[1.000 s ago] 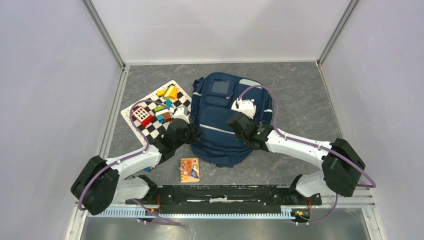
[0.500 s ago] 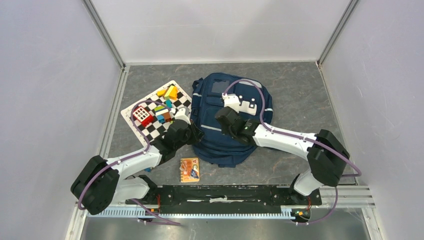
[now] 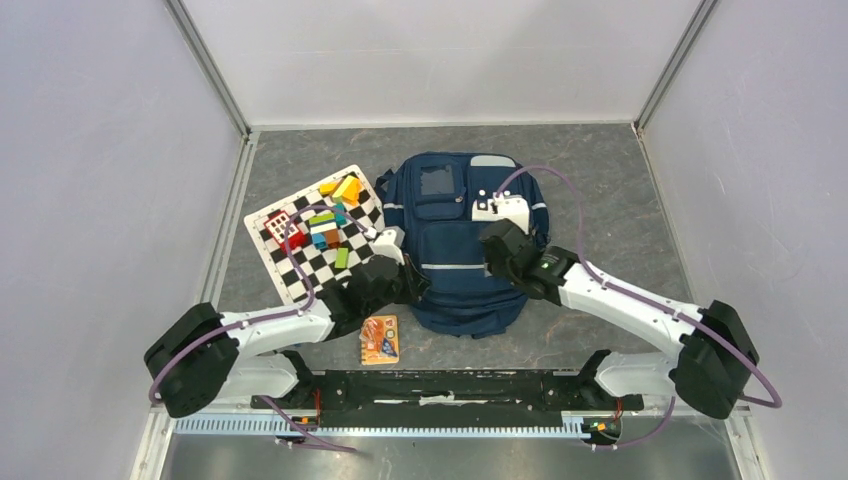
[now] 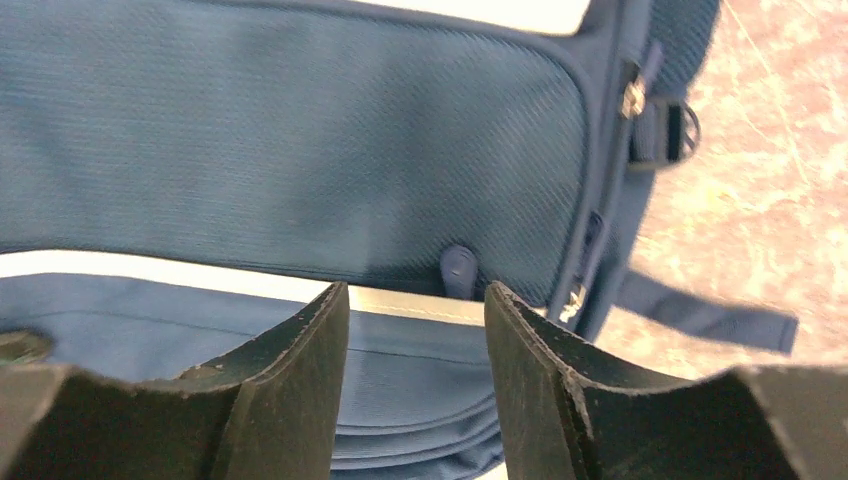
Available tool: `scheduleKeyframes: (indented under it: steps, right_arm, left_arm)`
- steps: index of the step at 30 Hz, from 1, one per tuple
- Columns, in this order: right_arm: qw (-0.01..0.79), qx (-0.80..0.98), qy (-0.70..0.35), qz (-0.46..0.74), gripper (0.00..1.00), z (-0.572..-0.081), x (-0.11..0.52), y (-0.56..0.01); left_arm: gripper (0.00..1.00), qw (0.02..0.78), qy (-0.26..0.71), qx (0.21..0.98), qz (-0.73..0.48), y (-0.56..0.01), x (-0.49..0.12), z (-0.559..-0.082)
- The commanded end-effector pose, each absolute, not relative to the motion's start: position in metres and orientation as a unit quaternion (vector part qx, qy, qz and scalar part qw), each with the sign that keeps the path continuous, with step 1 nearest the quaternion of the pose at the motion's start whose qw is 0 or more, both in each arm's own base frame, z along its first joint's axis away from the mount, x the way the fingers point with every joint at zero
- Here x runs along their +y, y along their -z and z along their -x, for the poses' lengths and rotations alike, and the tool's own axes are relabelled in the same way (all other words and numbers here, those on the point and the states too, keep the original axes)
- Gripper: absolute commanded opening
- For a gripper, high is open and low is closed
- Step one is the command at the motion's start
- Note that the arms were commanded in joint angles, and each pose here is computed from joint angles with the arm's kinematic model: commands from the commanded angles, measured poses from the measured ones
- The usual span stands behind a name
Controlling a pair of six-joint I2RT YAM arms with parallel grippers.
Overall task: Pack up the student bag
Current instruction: Unzip the student bag at the center of the board.
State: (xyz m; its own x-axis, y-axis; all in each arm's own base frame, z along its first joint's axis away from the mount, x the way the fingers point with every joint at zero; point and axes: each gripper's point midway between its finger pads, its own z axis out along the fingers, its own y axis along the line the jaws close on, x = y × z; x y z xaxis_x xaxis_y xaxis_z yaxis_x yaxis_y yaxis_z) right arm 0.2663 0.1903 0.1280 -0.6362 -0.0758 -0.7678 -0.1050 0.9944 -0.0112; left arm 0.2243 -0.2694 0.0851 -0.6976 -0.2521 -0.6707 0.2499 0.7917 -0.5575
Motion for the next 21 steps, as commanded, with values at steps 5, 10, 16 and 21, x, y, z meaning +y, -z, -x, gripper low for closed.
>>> scheduleKeyframes:
  steps: [5, 10, 16, 21]
  right_arm:
    - [0.379, 0.919, -0.001, 0.105, 0.52, -0.267, 0.151, -0.114]
    - [0.380, 0.917, -0.006, 0.125, 0.50, -0.280, 0.158, -0.123]
    - [0.360, 0.925, 0.007, 0.124, 0.43, -0.287, 0.155, -0.114]
    - [0.349, 0.930, 0.012, 0.111, 0.38, -0.284, 0.144, -0.108]
  left_arm:
    - [0.02, 0.372, 0.365, 0.853, -0.013, -0.102, -0.306, -0.204]
    - [0.02, 0.367, 0.361, 0.857, -0.011, -0.095, -0.307, -0.199]
    - [0.02, 0.367, 0.362, 0.857, -0.019, -0.096, -0.312, -0.195]
    - [0.02, 0.366, 0.362, 0.857, -0.022, -0.095, -0.313, -0.194]
